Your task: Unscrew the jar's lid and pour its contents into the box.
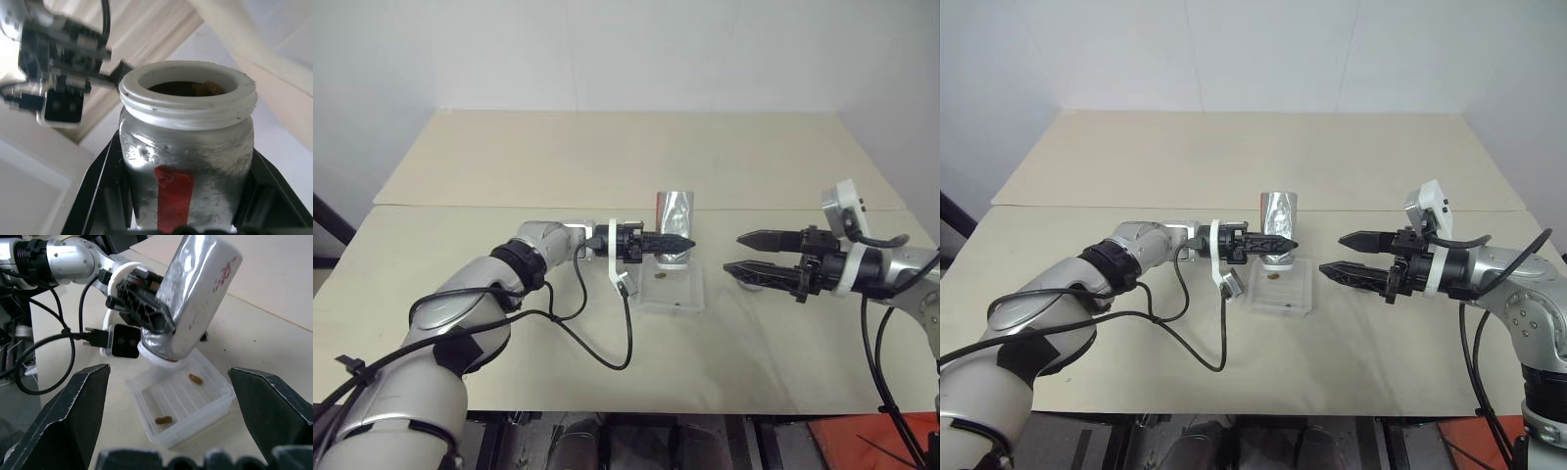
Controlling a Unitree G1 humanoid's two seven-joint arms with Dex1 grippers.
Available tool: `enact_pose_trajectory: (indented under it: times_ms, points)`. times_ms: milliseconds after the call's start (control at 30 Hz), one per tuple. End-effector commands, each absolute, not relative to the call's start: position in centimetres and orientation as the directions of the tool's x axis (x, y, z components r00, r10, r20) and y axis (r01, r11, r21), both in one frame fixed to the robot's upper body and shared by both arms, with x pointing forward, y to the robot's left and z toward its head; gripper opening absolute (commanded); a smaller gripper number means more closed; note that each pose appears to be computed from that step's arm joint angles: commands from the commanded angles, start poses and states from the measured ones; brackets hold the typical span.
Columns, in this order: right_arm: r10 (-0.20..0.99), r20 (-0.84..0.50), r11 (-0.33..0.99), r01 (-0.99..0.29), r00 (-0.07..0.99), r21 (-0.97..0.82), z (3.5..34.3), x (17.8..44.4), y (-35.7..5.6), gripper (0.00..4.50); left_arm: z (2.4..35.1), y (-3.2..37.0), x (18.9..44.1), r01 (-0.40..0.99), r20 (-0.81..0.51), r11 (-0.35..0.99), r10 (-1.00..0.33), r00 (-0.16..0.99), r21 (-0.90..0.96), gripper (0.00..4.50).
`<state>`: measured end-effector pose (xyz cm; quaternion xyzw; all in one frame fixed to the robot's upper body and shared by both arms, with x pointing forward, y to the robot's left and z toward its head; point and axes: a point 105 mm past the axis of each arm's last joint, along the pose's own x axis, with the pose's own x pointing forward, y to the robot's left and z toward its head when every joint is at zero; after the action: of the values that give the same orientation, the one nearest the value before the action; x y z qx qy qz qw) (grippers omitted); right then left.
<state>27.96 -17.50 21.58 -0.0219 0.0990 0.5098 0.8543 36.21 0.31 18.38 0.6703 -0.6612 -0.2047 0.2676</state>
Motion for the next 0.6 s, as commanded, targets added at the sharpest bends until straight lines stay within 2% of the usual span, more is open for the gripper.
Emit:
enact_pose_trajectory:
  times_ms: [33, 133, 200, 300, 367, 500, 600]
  points:
    - [0.872, -0.161, 0.47, -0.883, 0.463, 0.009, 22.4, 27.7, -17.2, 4.48, 22.7, 2.5, 38.7, -0.573, 0.357, 0.142, -0.89, 0.283, 0.807, 2.06]
    - [0.871, -0.161, 0.472, -0.882, 0.465, 0.007, 22.3, 27.7, -17.1, 4.48, 23.8, 4.2, 40.0, -0.388, 0.455, 0.293, -0.772, 0.444, 0.874, 2.06]
    - [0.87, -0.16, 0.473, -0.881, 0.466, 0.006, 22.2, 27.7, -17.1, 4.48, 23.8, 5.2, 40.6, -0.224, 0.474, 0.425, -0.691, 0.547, 0.877, 2.06]
    - [0.87, -0.16, 0.473, -0.881, 0.466, 0.004, 22.1, 27.7, -17.0, 4.48, 22.9, 7.2, 41.6, 0.025, 0.461, 0.674, -0.531, 0.711, 0.738, 2.06]
    - [0.868, -0.159, 0.478, -0.879, 0.471, 0.003, 22.0, 27.8, -16.9, 4.48, 21.8, 8.8, 41.9, 0.163, 0.401, 0.817, -0.433, 0.808, 0.553, 2.06]
    - [0.862, -0.161, 0.487, -0.873, 0.481, 0.001, 21.8, 27.8, -16.8, 4.48, 19.7, 10.7, 41.2, 0.303, 0.264, 0.92, -0.366, 0.892, 0.25, 2.06]
    - [0.86, -0.161, 0.491, -0.871, 0.484, 0.001, 21.7, 27.8, -16.8, 4.48, 19.4, 11.8, 40.6, 0.288, 0.237, 0.941, -0.325, 0.916, 0.177, 2.06]
